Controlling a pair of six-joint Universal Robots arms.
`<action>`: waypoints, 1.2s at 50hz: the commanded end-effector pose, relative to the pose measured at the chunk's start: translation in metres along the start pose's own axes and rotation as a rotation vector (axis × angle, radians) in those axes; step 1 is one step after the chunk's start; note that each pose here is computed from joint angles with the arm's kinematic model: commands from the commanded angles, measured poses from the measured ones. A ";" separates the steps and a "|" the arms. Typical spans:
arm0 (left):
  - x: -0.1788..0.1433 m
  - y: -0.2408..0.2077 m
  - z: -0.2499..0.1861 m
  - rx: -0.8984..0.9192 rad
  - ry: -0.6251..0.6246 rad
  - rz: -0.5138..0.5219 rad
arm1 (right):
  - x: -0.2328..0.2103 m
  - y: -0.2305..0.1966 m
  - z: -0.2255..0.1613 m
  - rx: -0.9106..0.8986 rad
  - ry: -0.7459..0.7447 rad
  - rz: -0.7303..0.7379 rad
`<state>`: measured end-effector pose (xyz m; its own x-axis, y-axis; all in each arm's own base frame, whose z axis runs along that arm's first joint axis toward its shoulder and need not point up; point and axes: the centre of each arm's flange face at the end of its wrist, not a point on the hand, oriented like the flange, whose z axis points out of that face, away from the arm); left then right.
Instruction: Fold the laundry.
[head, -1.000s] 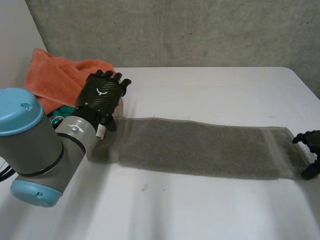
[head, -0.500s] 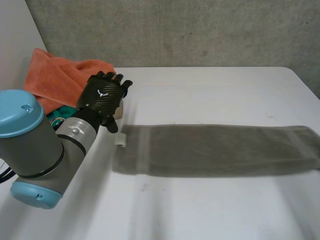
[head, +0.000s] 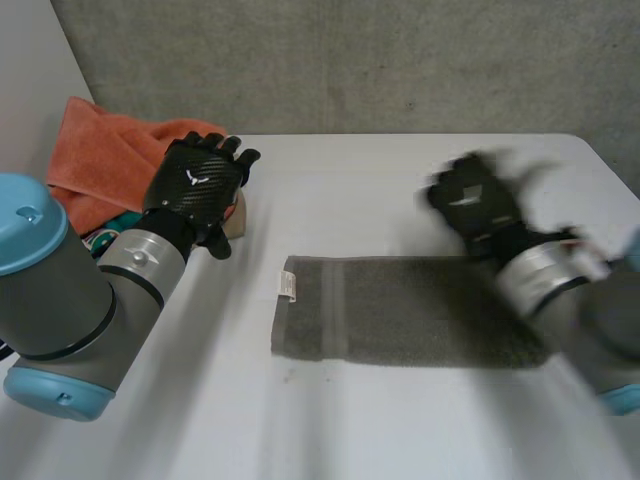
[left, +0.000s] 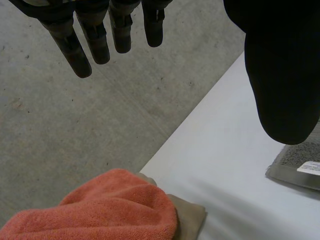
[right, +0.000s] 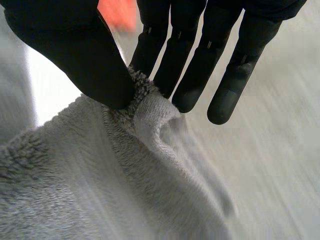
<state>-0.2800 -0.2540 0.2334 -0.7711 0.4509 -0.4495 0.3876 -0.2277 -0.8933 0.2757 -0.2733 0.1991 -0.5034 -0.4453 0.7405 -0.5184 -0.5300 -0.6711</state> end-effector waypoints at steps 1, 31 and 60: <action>0.003 0.002 -0.002 -0.005 0.009 -0.016 | -0.115 -0.045 -0.005 0.138 -0.326 0.014; 0.065 -0.011 0.006 0.056 0.157 -0.021 | -0.035 0.060 -0.074 -0.633 -0.052 0.478; 0.023 -0.011 -0.003 0.019 0.028 -0.066 | -0.141 -0.068 -0.030 -0.030 -0.340 0.240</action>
<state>-0.3066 -0.2328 0.2328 -0.7438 0.5162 -0.4247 0.3449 -0.2479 -0.9053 0.3575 -0.1566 0.1490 -0.3717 -0.7354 0.5665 -0.4015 -0.4229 -0.8124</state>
